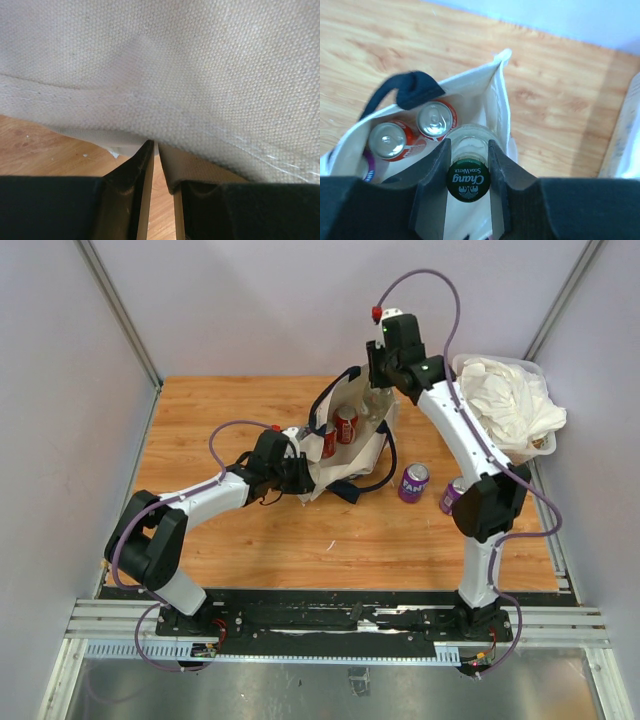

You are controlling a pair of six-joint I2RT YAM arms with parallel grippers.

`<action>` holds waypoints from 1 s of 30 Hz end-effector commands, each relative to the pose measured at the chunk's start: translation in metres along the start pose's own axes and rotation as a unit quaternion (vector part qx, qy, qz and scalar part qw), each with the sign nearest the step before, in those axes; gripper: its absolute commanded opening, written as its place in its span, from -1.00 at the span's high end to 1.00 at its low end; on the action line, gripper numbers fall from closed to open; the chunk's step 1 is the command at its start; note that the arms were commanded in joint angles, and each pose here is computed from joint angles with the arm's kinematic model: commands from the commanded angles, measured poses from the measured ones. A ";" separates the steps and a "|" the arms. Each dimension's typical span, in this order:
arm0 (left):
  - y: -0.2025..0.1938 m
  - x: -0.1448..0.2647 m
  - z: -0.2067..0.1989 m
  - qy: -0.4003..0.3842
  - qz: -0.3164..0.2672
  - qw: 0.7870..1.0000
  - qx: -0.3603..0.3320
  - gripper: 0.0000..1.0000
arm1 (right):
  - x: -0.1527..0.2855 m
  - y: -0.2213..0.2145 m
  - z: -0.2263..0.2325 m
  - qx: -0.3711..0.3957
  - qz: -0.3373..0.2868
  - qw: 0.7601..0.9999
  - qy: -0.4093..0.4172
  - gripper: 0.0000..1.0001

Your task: Take the beverage out of the canvas bag

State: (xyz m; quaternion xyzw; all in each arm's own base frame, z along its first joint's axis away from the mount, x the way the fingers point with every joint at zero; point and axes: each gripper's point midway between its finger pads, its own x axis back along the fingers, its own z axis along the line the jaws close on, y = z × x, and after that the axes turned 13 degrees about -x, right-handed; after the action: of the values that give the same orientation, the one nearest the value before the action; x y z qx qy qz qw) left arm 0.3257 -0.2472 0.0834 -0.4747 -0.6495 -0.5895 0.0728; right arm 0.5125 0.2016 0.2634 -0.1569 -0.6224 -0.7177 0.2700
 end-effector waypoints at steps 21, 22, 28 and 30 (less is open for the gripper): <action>-0.044 0.010 0.012 0.029 0.076 0.996 0.030 0.51 | 0.245 0.091 -0.055 0.014 -0.234 0.970 -0.066 0.99; -0.044 0.010 0.012 0.030 0.077 0.996 0.029 0.50 | 0.239 0.082 -0.060 0.010 -0.224 0.972 -0.070 0.99; -0.040 0.012 0.012 0.034 0.076 0.996 0.026 0.50 | 0.211 0.045 -0.081 -0.013 -0.193 0.977 -0.085 0.99; -0.040 0.011 0.012 0.033 0.076 0.996 0.026 0.51 | 0.198 0.034 -0.089 -0.017 -0.181 0.979 -0.091 0.99</action>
State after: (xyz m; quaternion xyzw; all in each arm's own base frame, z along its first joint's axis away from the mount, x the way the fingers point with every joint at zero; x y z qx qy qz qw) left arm 0.3219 -0.2448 0.0867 -0.4734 -0.6555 -0.5823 0.0845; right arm 0.3729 0.0866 0.3454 -0.1651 -0.6816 -0.6962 0.1534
